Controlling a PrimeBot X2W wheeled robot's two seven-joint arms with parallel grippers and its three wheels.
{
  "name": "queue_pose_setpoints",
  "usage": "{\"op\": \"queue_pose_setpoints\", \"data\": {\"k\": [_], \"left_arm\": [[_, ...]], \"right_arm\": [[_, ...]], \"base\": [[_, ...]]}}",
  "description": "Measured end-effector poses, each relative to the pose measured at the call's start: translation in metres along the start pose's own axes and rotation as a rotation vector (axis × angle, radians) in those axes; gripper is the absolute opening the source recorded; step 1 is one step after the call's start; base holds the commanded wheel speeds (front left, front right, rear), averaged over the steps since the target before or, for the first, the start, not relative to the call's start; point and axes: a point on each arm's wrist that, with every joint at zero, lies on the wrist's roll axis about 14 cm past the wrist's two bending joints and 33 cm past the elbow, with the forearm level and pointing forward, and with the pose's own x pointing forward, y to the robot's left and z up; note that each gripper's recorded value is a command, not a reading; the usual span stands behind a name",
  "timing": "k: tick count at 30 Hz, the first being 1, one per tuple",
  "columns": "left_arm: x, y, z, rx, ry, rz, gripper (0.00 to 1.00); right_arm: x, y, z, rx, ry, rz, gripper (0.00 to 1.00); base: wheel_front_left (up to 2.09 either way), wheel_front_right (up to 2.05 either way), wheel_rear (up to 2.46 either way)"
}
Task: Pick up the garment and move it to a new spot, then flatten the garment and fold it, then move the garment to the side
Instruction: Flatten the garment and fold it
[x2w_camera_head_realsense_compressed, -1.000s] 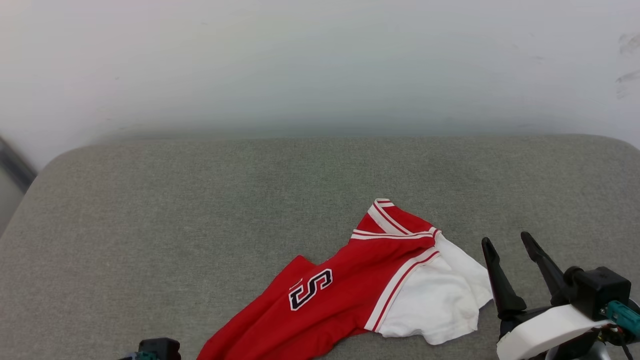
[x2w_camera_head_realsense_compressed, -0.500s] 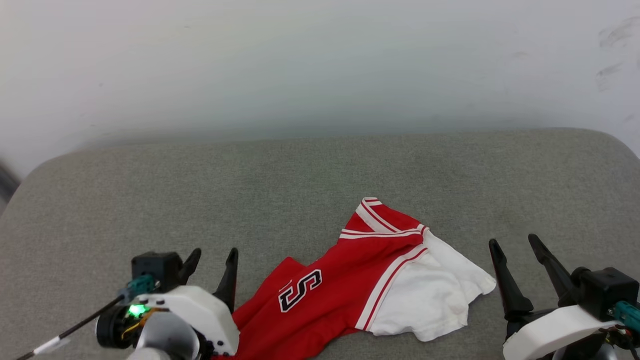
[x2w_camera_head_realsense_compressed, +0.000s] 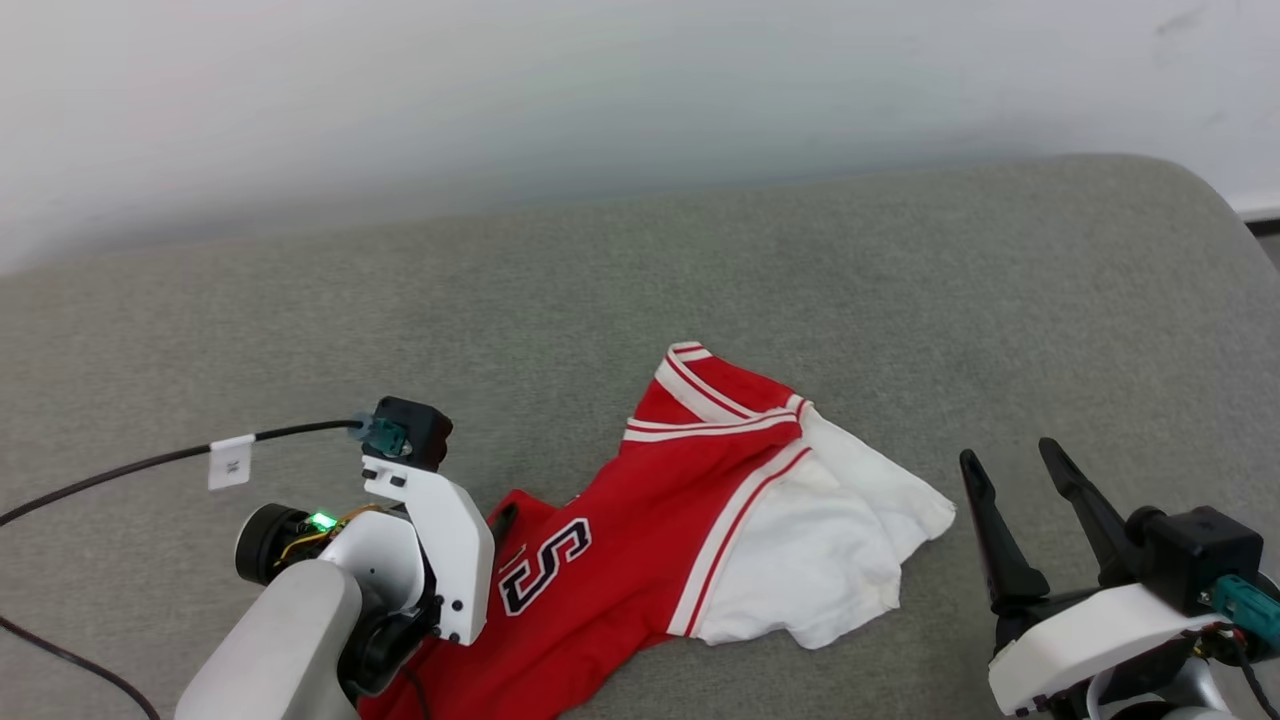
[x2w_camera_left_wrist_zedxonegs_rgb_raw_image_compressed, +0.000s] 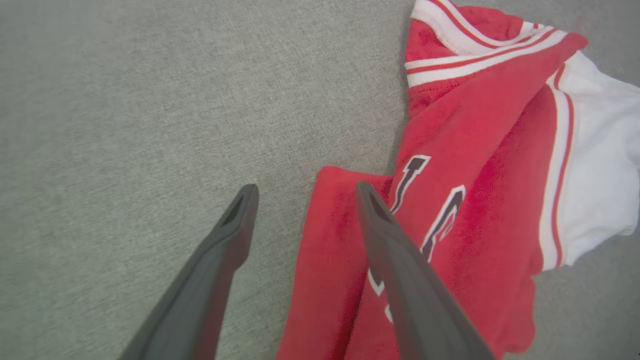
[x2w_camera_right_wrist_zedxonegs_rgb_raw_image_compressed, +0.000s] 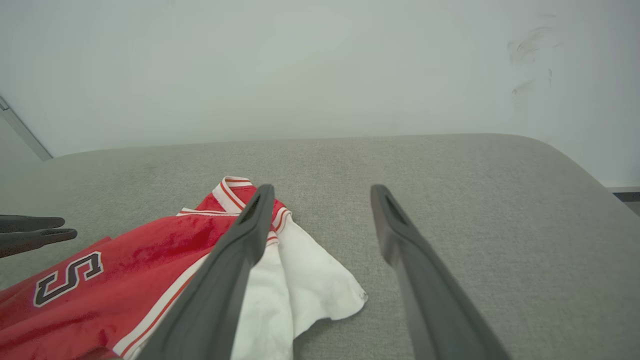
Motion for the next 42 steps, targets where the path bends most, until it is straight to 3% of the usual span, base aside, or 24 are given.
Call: {"op": "queue_pose_setpoints", "data": {"k": [8,9,10,11,12,18,25,30,34,35,36,42], "left_arm": [[0.027,-0.006,-0.052,0.092,0.324,-0.068,1.0],[0.028,-0.008,-0.055,0.096,0.349,-0.076,0.94],[0.029,-0.011,-0.056,0.094,0.364,-0.085,0.47],[0.03,-0.011,-0.057,0.095,0.374,-0.088,0.07],[0.03,-0.012,-0.058,0.095,0.381,-0.089,0.0],[0.033,-0.005,-0.039,0.056,0.237,-0.036,0.0],[0.006,0.043,0.008,-0.055,-0.052,0.142,0.0],[-0.027,0.072,-0.03,-0.21,-0.054,0.267,0.0],[-0.048,0.07,-0.082,-0.307,0.028,0.3,0.0],[-0.051,0.069,-0.087,-0.323,0.026,0.304,0.79],[-0.054,0.067,-0.089,-0.33,0.014,0.307,1.0],[-0.066,0.062,-0.057,-0.299,-0.198,0.34,1.0]], "right_arm": [[0.001,-0.013,-0.013,0.016,0.031,-0.044,1.0],[0.001,-0.014,-0.014,0.018,0.033,-0.048,1.0],[0.001,-0.015,-0.014,0.019,0.032,-0.052,1.0],[0.001,-0.016,-0.013,0.019,0.03,-0.056,1.0],[0.001,-0.017,-0.014,0.019,0.03,-0.058,1.0],[0.001,-0.022,-0.013,0.023,0.024,-0.072,1.0],[0.006,-0.017,-0.007,0.024,0.008,-0.055,1.0],[0.008,-0.011,-0.005,0.027,0.004,-0.036,1.0],[0.006,-0.006,-0.005,0.028,0.006,-0.024,1.0],[0.006,-0.005,-0.004,0.027,0.002,-0.019,1.0],[0.007,-0.003,-0.002,0.023,0.0,-0.014,1.0],[0.001,0.004,0.005,0.014,-0.014,0.004,1.0]], "base": [[0.0,0.0,0.0],[0.0,0.0,0.0],[0.0,0.0,0.0],[0.0,0.0,0.0],[0.0,0.0,0.0],[0.0,0.0,0.0],[0.0,0.0,0.0],[0.0,0.0,0.0],[0.0,0.0,0.0],[0.0,0.0,0.0],[0.0,0.0,0.0],[0.0,0.0,0.0]]}}
